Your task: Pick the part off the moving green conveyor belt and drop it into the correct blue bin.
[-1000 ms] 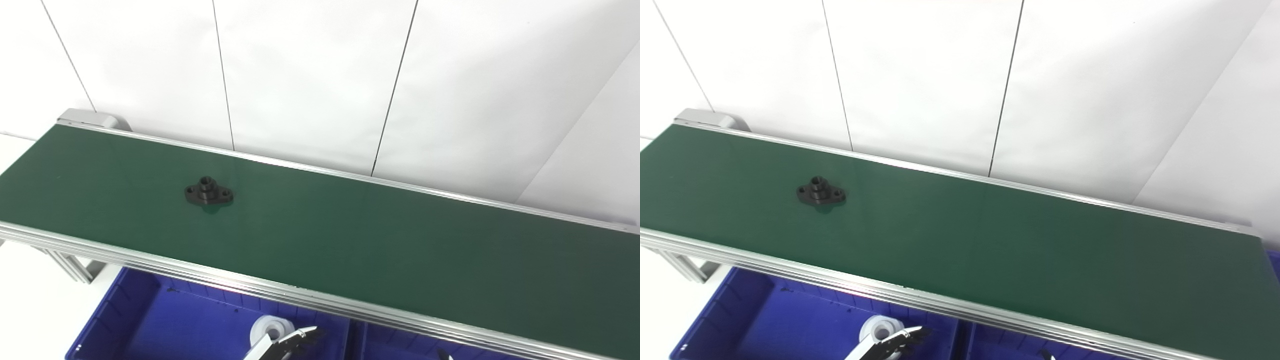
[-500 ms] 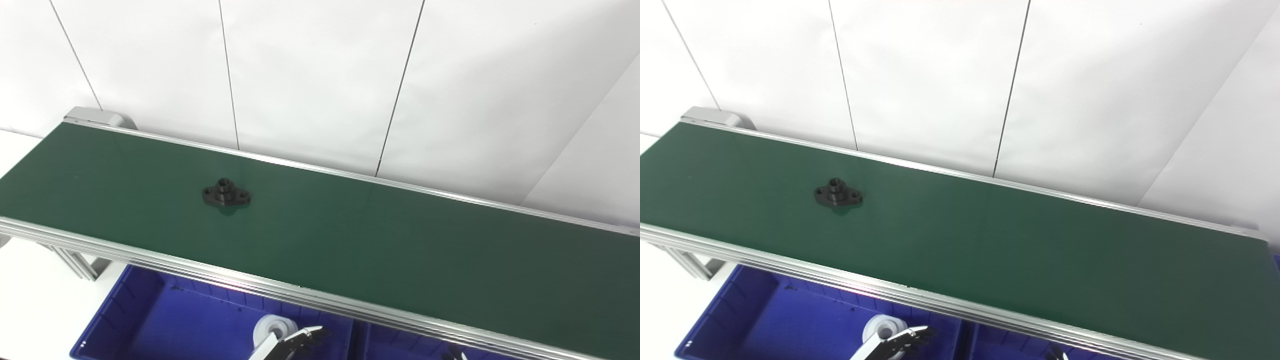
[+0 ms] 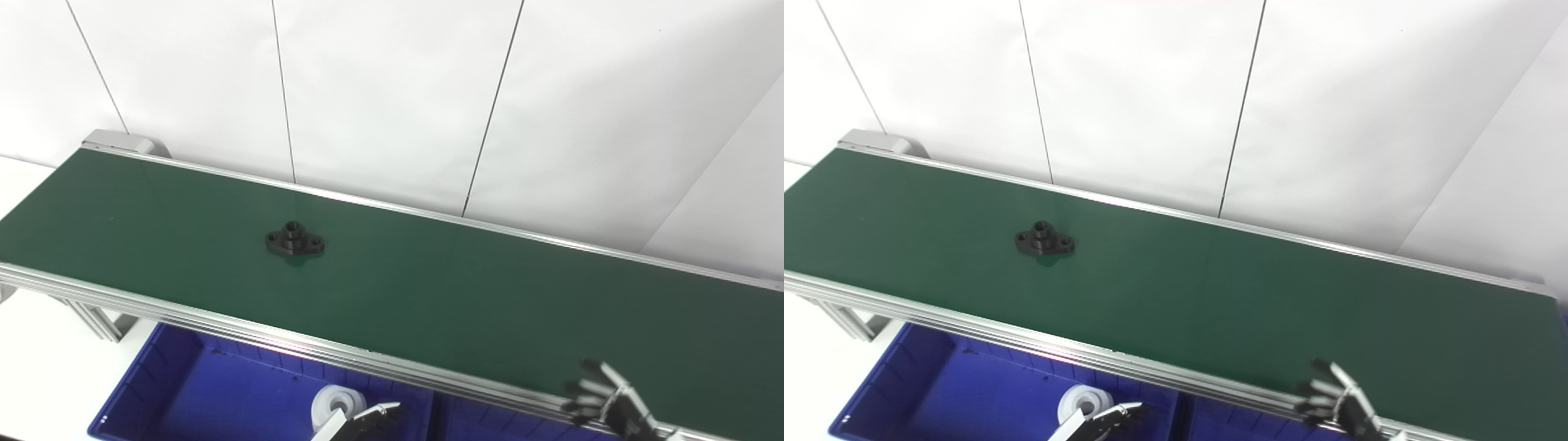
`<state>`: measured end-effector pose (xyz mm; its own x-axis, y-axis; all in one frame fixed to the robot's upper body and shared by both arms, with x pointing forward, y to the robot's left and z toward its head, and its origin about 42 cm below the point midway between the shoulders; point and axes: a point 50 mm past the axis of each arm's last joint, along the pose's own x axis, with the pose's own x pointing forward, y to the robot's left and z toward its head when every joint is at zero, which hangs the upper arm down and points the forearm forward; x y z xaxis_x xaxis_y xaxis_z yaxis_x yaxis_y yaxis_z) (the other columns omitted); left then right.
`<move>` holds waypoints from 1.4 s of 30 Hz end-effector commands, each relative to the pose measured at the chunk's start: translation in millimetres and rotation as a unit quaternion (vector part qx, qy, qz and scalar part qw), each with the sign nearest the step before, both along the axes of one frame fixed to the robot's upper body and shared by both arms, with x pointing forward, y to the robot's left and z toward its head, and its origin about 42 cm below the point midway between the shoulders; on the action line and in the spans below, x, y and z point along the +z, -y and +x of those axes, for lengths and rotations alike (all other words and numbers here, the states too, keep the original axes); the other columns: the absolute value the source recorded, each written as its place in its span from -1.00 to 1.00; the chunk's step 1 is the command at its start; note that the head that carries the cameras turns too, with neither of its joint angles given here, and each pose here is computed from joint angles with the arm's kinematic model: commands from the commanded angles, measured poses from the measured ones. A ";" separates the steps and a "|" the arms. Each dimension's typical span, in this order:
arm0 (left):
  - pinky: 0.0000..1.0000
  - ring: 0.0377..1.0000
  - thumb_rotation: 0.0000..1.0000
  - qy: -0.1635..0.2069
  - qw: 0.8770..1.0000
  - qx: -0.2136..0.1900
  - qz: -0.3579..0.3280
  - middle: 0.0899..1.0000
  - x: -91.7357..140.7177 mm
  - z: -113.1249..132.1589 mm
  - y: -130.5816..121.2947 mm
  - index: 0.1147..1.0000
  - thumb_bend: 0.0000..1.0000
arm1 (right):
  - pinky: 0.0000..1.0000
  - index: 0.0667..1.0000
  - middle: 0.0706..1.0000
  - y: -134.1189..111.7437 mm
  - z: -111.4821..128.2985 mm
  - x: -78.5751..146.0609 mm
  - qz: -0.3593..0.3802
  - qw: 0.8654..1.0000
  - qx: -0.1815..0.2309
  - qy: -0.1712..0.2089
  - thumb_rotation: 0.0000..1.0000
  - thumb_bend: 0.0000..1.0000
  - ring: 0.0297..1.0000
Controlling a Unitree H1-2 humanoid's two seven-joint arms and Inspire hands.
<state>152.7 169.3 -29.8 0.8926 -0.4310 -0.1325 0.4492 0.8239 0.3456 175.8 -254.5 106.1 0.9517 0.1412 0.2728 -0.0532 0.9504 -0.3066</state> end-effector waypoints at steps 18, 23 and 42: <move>0.52 0.66 -0.37 0.041 0.999 0.001 -0.007 0.72 8.3 11.7 1.4 0.66 0.69 | 0.10 0.45 0.32 -26.3 107.0 98.9 -0.131 0.983 0.037 0.123 -0.45 0.56 0.20; 0.54 0.66 -0.39 0.041 0.999 0.001 -0.006 0.71 7.3 13.6 1.1 0.65 0.69 | 0.14 0.47 0.36 -42.0 133.2 113.7 -0.171 0.977 0.065 0.105 -0.49 0.59 0.25; 0.52 0.65 -0.38 0.044 0.999 -0.006 0.010 0.71 3.0 22.3 -0.4 0.64 0.68 | 0.44 0.69 0.55 -108.7 203.6 136.3 -0.290 0.944 0.131 0.081 -0.40 0.72 0.54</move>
